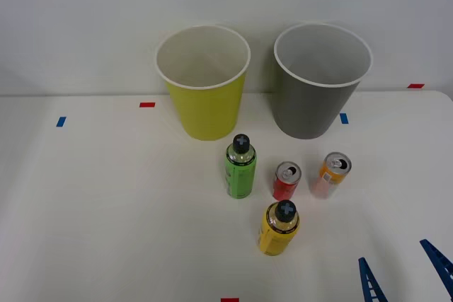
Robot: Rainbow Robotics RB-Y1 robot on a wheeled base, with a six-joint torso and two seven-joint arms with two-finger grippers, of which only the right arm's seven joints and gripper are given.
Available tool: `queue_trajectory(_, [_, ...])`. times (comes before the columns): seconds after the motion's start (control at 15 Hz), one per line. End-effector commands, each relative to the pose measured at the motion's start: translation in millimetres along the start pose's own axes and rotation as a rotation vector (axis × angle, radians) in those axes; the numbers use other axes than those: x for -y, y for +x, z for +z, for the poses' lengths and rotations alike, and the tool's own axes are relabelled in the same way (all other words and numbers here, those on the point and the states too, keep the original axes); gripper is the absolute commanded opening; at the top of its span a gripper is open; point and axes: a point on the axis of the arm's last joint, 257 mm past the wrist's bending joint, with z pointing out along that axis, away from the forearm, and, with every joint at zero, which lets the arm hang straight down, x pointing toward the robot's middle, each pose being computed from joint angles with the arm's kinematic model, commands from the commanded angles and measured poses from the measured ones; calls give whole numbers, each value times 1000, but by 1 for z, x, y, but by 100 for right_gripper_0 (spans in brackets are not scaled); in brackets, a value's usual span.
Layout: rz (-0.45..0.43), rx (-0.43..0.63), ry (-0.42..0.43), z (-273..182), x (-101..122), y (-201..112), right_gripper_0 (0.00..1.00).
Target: Put cans in the gray bin, plastic bottles in the light green bin
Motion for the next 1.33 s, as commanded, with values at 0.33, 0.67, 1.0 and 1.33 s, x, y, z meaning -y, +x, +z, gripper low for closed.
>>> queue_trajectory(0.33, [0, 0, 0, 0, 0, 0, 100])
queue_trajectory(0.67, [0, 0, 0, 0, 0, 0, 100])
queue_trajectory(1.0, [0, 0, 0, 0, 0, 0, 100])
queue_trajectory(1.33, [0, 0, 0, 0, 0, 0, 100])
